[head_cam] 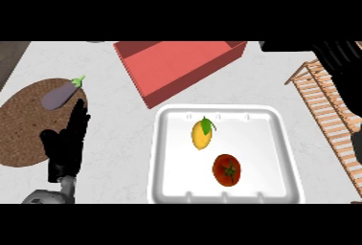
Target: Pick the lemon from the tray and place it in the tiered shelf
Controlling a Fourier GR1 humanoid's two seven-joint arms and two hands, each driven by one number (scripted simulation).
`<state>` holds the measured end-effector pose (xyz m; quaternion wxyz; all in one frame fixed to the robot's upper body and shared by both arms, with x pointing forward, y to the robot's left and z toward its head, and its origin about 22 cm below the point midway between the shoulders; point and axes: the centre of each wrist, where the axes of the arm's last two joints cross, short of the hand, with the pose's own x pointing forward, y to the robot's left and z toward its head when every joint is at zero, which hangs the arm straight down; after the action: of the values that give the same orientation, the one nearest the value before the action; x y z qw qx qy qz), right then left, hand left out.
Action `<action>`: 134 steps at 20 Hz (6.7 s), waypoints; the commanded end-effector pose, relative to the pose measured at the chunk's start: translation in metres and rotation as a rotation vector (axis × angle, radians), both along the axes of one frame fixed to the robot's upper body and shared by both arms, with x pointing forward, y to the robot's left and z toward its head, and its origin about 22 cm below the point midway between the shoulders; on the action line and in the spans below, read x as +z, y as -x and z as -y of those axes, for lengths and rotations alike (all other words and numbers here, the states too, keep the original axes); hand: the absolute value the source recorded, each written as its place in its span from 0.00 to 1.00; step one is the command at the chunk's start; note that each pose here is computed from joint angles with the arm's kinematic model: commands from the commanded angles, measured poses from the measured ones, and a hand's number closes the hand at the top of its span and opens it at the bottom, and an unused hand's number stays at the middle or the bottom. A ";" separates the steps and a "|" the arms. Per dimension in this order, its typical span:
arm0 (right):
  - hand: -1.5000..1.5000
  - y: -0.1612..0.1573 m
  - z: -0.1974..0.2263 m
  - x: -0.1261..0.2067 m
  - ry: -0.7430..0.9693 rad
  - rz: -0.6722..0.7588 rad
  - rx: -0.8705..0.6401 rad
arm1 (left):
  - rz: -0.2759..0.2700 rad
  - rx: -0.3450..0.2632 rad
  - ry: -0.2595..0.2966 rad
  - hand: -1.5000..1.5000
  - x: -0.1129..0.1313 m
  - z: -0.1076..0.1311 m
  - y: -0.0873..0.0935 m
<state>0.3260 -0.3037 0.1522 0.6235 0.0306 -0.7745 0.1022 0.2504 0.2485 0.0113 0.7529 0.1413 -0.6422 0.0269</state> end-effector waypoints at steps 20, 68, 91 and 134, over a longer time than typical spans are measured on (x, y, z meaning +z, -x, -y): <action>0.00 0.171 -0.046 -0.085 0.340 -0.232 -0.541 | -0.285 -0.076 0.168 0.50 -0.037 -0.042 0.017; 0.00 0.041 -0.241 -0.079 0.851 -0.798 -0.634 | -0.284 -0.113 0.178 0.50 -0.030 -0.040 -0.005; 0.00 0.017 -0.238 -0.127 0.893 -0.761 -0.709 | -0.266 -0.123 0.168 0.50 -0.018 -0.036 0.007; 1.00 -0.126 -0.140 0.115 0.749 -0.433 -1.573 | -0.311 -0.072 0.178 0.50 -0.037 -0.052 0.008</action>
<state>0.4505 -0.1656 0.2231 0.5943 -0.6730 -0.4382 -0.0423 0.2430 0.3012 -0.0245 0.8512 0.0550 -0.5210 0.0318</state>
